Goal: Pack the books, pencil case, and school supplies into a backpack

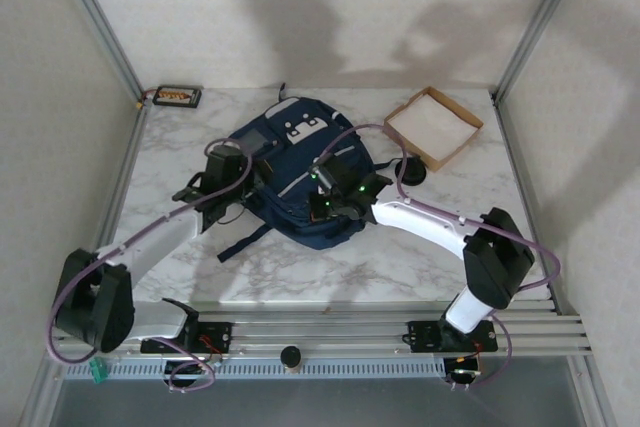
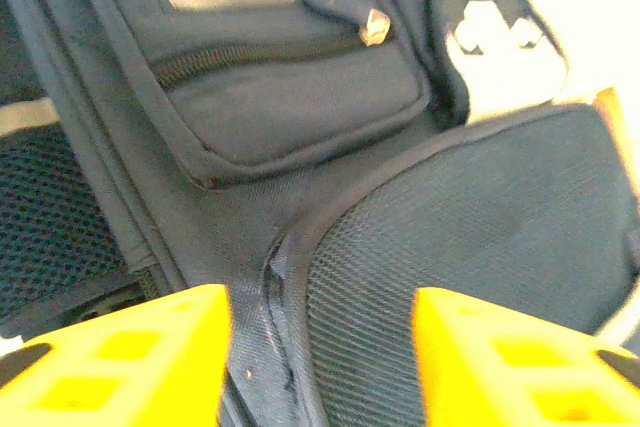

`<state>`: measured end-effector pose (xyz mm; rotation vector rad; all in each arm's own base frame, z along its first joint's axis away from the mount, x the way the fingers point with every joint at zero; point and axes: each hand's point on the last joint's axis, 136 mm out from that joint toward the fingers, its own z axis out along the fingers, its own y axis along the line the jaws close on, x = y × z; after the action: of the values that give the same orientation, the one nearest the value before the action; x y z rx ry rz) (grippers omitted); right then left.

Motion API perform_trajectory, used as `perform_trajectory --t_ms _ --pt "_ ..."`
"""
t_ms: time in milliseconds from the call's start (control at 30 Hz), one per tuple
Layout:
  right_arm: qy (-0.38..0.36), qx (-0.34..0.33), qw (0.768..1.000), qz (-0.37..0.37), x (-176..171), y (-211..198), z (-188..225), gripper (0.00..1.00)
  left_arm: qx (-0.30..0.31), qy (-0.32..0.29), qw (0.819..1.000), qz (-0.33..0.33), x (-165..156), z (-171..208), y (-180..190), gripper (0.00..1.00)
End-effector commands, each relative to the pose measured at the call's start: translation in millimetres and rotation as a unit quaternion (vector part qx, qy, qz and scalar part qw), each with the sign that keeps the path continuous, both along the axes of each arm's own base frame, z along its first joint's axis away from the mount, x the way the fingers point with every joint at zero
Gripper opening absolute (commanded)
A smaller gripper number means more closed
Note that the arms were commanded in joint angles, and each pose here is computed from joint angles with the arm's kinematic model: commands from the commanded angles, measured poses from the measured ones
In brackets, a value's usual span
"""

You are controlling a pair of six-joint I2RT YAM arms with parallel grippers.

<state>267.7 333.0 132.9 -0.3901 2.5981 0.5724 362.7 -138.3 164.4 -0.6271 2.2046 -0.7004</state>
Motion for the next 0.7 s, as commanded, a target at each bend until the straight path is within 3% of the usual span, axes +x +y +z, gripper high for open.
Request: perform_trajectory --t_ms 0,100,333,467,667 --pt "-0.007 0.028 0.999 -0.015 6.0 6.0 9.9 0.00 -0.046 -0.012 0.999 0.012 -20.8 15.5 2.1 0.62" --pt "0.004 0.027 1.000 -0.001 0.0 6.1 -0.2 0.00 -0.134 0.014 0.991 0.008 -39.9 6.0 -18.5 0.68" --pt "-0.005 0.016 1.000 0.002 -1.6 -1.2 -3.4 0.00 -0.242 0.035 0.969 0.028 -61.9 -4.3 -62.8 0.65" --pt "-0.008 0.015 1.000 0.004 -0.8 -3.8 -2.5 0.00 -0.232 0.064 0.969 0.051 -59.8 -22.5 -72.5 0.57" --pt "-0.005 0.006 1.000 0.002 -3.2 -11.3 -7.1 0.00 -0.219 0.059 0.969 0.095 -47.5 -29.4 -66.2 0.43"
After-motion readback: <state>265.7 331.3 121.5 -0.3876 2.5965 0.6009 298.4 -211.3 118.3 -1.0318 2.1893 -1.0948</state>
